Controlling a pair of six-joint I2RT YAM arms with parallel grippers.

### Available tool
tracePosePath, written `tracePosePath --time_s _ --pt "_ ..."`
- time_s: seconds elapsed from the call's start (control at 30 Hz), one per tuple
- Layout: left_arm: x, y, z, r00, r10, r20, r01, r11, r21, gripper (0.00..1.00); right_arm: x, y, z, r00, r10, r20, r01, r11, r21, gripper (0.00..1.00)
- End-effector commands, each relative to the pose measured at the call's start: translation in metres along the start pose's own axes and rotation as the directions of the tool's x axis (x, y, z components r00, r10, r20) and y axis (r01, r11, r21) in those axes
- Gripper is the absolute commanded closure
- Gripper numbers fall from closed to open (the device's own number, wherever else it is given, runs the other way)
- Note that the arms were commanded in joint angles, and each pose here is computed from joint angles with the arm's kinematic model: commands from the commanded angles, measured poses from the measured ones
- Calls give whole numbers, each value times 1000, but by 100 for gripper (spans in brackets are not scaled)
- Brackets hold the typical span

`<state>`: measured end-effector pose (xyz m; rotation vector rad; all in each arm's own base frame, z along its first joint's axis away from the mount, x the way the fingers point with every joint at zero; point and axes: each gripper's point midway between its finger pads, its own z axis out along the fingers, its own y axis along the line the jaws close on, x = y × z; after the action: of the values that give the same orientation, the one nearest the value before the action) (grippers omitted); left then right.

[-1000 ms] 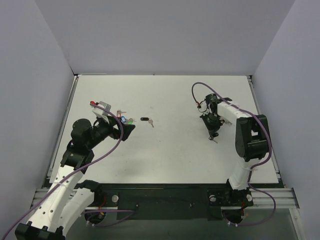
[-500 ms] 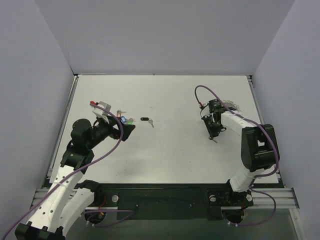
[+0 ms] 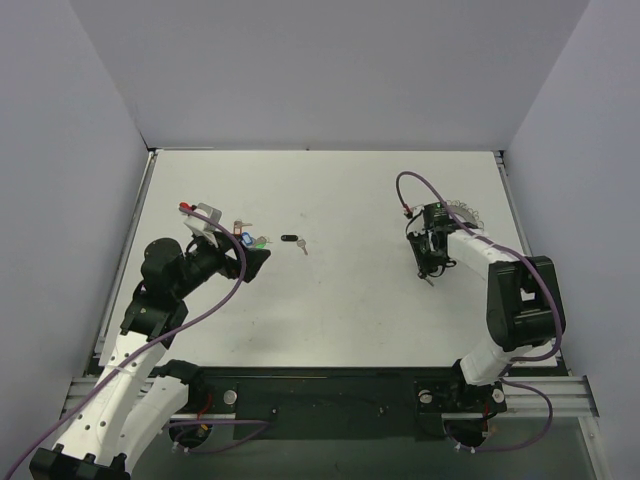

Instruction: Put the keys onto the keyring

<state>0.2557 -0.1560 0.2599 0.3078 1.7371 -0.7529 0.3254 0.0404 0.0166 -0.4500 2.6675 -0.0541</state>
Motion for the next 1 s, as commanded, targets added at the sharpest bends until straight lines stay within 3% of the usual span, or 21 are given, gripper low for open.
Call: tracePosePath --time_s 0.0,0.2,0.47,0.6,0.7,0.8,0.97 --pt "-22 -9 -3 997 36 64 -37 999 24 0 -6 -2 -10 999 40 17 -40 999 -24 75" --pt "-21 -7 -2 998 35 59 -36 999 21 0 -31 -9 -46 991 71 114 -63 995 -72 47" --pt "-22 -6 -3 997 33 64 -34 999 13 0 -53 -25 -124 941 60 333 5 981 -192 41" --pt "-23 -7 -2 998 27 64 -28 999 18 0 -52 -35 -127 928 54 369 9 986 -167 18" --pt "-23 -8 -2 998 26 63 -27 999 21 0 -33 -25 -120 972 106 211 -41 955 -292 18" --pt "-23 -8 -2 998 23 60 -24 999 21 0 -45 -32 -122 940 262 220 -152 896 -417 23" --pt "-21 -7 0 999 23 48 -24 1000 19 0 -39 -61 -101 898 418 138 -334 851 -405 34"
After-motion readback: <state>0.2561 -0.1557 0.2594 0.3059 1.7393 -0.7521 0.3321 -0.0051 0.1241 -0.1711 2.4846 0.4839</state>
